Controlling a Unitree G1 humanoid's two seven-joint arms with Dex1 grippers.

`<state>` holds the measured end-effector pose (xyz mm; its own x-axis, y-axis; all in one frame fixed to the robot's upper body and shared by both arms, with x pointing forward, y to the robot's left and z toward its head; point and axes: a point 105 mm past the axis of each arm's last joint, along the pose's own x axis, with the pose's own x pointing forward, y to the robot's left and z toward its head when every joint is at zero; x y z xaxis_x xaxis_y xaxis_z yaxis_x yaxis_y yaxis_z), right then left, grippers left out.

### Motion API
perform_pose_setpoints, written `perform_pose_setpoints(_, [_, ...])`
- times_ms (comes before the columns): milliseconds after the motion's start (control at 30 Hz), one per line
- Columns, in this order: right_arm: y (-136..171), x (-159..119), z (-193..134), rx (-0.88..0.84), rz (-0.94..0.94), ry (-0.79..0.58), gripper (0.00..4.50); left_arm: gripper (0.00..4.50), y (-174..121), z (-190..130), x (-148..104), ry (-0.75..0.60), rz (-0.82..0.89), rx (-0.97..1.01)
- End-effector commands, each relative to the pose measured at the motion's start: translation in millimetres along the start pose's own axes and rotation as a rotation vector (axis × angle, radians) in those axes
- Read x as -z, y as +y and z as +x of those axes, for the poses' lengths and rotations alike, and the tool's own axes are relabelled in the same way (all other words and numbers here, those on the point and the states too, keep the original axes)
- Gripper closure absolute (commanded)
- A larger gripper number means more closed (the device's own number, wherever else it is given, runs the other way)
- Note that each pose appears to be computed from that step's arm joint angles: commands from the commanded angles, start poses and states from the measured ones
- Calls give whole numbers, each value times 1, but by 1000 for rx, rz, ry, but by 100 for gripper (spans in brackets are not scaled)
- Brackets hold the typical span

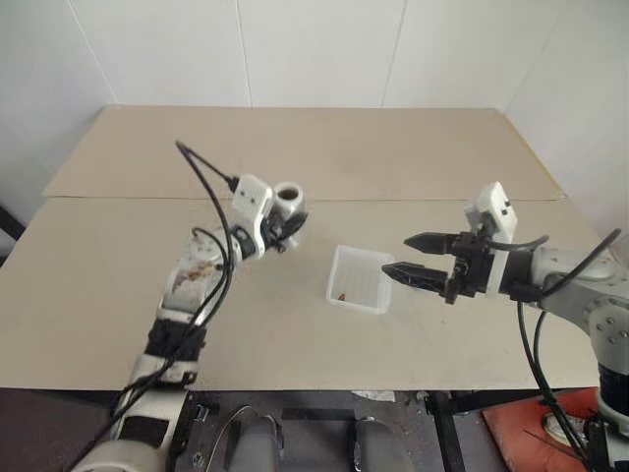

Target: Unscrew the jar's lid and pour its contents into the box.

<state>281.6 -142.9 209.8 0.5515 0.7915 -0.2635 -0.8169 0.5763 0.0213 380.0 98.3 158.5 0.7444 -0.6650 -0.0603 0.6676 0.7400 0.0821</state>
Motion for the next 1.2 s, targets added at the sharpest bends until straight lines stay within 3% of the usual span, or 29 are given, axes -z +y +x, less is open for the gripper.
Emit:
perform_pose_setpoints(33, [4,-7,1,-8,-44,-32,4,256,-9,-7,-8,-58,43,27])
perform_pose_setpoints(233, [6,-8,2,-21,-53,-38,4,256,-9,-9,10,-52,75,22])
perform_pose_setpoints(500, [8,-9,5,-31,-60,-40,0,2,-10,-17,27,-30,134,45])
perform_pose_setpoints(667, [10,-6,5,-32,-64,-29,0,2,-1,-42,22,-21,155,41])
perform_pose_setpoints(833, [9,-1,1,-18,-64,-8,0,2,12,-111,13,86,149,152])
perform_pose_setpoints(1067, [4,4,-7,-3,-79,19,0,2,32,-196,-25,141,146,340])
perform_pose_setpoints(1200, [2,3,-10,-5,-89,20,0,2,42,-213,-46,139,160,341])
